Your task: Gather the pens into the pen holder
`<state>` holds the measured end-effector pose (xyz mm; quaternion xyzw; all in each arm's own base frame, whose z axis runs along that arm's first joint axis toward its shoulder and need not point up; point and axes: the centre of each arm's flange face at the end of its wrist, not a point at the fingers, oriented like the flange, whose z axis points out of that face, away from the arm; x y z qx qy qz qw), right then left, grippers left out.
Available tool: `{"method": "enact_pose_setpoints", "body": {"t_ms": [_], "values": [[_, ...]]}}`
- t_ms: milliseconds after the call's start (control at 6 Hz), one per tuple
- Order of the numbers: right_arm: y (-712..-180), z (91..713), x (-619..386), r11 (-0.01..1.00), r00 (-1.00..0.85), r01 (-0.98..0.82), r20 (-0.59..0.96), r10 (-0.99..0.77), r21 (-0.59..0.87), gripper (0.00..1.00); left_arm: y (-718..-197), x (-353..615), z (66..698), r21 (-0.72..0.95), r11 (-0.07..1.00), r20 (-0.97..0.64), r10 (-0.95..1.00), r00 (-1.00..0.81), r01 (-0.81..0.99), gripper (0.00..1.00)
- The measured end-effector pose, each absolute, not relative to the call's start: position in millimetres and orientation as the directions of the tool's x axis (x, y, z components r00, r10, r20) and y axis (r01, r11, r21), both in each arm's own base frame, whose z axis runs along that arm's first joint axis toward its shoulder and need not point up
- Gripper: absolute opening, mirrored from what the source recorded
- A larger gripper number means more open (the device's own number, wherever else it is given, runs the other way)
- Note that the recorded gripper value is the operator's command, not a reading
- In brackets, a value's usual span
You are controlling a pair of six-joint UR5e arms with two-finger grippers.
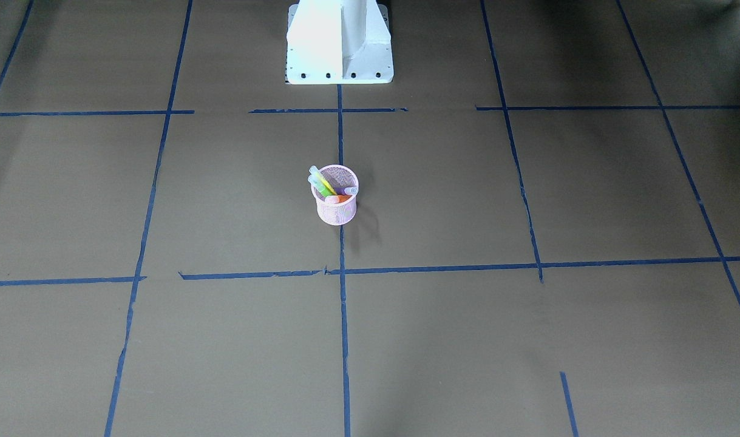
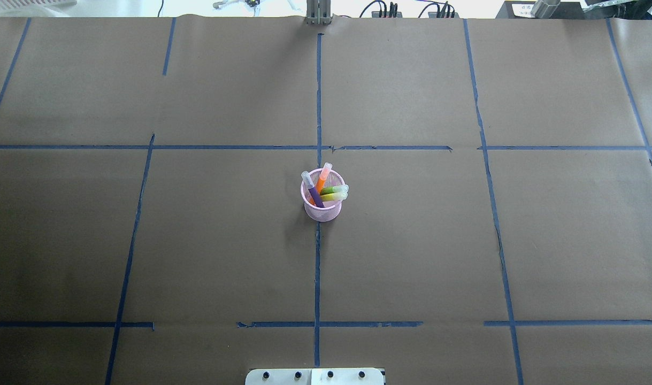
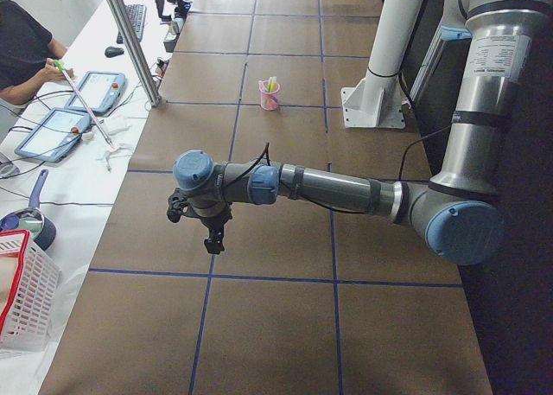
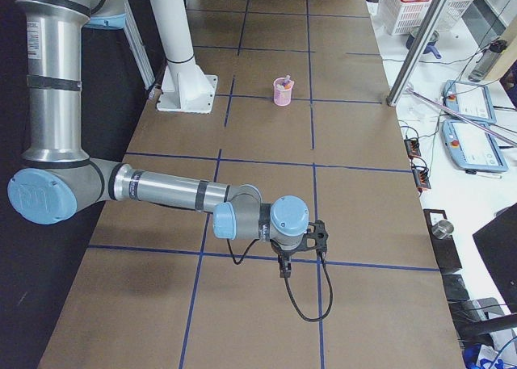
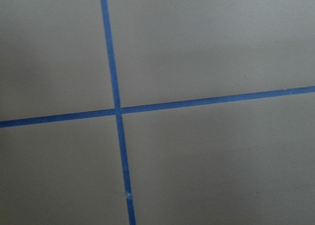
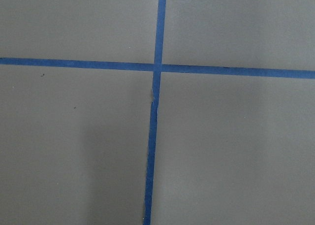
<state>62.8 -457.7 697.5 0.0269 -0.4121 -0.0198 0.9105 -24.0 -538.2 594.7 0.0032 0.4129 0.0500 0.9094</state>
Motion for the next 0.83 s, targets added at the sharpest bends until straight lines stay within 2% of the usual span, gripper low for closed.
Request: {"method": "enact_pose_setpoints", "body": {"t_ms": [333, 833], "values": [[-458, 688, 72, 0.994, 0.675, 0.028, 0.732, -0.096, 0.105, 1.00, -532, -27, 604, 0.030, 0.996, -0.748, 0.079, 0.659, -0.085, 1.00], [-463, 641, 58, 0.993, 0.732, 0.085, 0.671, -0.117, 0.081, 1.00, -529, -49, 596, 0.037, 0.998, -0.743, 0.058, 0.667, -0.045, 1.00]]}}
